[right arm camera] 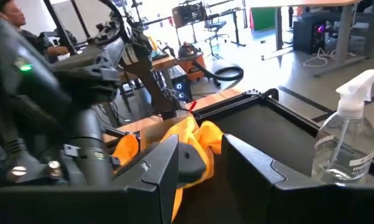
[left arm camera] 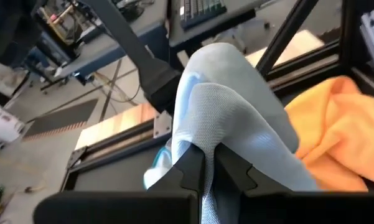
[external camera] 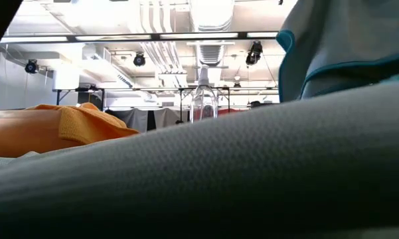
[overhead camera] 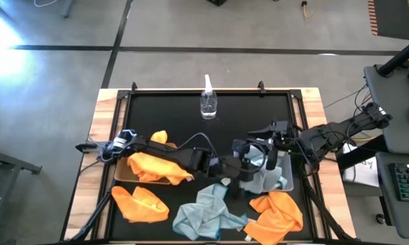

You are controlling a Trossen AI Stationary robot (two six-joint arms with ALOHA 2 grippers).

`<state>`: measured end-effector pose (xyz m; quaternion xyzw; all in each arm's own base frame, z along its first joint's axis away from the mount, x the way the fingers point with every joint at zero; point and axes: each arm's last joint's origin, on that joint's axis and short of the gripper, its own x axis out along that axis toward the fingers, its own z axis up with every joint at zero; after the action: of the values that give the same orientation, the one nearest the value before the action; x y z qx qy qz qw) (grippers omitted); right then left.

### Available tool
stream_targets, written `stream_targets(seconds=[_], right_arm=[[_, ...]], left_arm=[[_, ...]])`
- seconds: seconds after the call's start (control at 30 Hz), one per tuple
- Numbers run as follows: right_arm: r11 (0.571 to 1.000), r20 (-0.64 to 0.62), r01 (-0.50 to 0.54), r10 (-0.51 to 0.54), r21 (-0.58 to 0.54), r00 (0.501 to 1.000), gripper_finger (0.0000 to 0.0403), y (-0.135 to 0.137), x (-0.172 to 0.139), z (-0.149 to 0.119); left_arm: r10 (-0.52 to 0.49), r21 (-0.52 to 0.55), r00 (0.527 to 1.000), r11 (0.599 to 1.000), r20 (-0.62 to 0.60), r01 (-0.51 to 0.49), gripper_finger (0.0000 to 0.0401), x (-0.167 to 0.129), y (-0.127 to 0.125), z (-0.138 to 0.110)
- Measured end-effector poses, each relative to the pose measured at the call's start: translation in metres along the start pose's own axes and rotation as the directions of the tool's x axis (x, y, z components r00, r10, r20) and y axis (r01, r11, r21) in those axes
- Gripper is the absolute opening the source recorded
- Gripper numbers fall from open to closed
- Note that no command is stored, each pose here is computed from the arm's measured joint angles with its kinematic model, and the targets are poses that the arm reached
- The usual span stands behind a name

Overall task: Sort microfiber towel by color & place in baskets
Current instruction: Put the left blue microfiber cloth into the transparent bin

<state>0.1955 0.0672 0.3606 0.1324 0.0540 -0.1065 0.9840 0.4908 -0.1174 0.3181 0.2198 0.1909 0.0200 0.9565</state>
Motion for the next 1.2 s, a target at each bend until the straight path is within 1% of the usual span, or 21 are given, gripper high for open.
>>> stream_targets(seconds=[0.07,0.13,0.17,0.3,0.33,0.43,0.53,0.63,0.73,0.9,1.1,1.2], right_arm=[[1.0,0.002,0.002,-0.002,-0.004,1.0,0.0118,0.0,0.0,0.0],[1.0,-0.005,-0.019,0.019,-0.005,1.0,0.0118,0.001,0.0,0.0],[1.0,0.0,0.008,-0.008,-0.013,1.0,0.0119,0.0,0.0,0.0],[1.0,0.002,0.006,-0.006,-0.009,1.0,0.0118,0.0,0.0,0.0],[1.0,-0.003,-0.012,0.012,-0.007,1.0,0.0118,0.001,0.0,0.0],[1.0,-0.015,0.011,-0.011,-0.01,1.0,0.0118,0.0,0.001,-0.003],[1.0,-0.024,0.014,-0.013,0.02,1.0,0.0118,0.0,0.002,-0.004],[1.0,-0.063,0.028,-0.027,0.011,0.998,0.0118,-0.001,0.002,-0.009],[0.999,-0.079,0.031,-0.029,0.03,0.996,0.0118,-0.002,0.002,-0.011],[0.998,-0.074,0.02,-0.016,0.054,0.997,0.0118,-0.001,0.002,-0.01],[0.998,-0.074,0.023,-0.019,0.054,0.997,0.0118,-0.001,0.002,-0.01],[0.998,-0.077,0.024,-0.02,0.05,0.997,0.0118,-0.001,0.002,-0.01]], left_arm=[[-0.02,-0.004,1.0,1.0,0.006,0.02,0.0003,0.004,0.008,-0.004],[-0.031,-0.015,0.999,0.999,0.006,0.031,0.0003,0.009,0.018,-0.009],[-0.041,-0.016,0.999,0.999,0.005,0.041,0.0003,0.011,0.021,-0.012],[-0.05,-0.039,0.998,0.998,0.042,0.051,0.0003,0.019,0.032,-0.02],[-0.041,-0.048,0.998,0.998,0.044,0.043,0.0003,0.021,0.035,-0.023],[-0.062,-0.057,0.997,0.996,0.048,0.065,0.0003,0.028,0.044,-0.035],[-0.109,-0.094,0.992,0.989,0.058,0.114,0.0003,0.03,0.044,-0.042],[-0.123,-0.108,0.992,0.986,0.028,0.125,0.0003,0.032,0.039,-0.051],[-0.131,-0.109,0.991,0.985,0.015,0.132,0.0007,0.033,0.035,-0.054],[-0.139,-0.13,0.99,0.982,-0.005,0.137,0.0037,0.033,0.032,-0.057],[-0.137,-0.14,0.99,0.981,-0.016,0.134,0.0097,0.035,0.034,-0.058],[-0.15,-0.15,0.988,0.978,-0.047,0.142,0.0129,0.034,0.032,-0.061]])
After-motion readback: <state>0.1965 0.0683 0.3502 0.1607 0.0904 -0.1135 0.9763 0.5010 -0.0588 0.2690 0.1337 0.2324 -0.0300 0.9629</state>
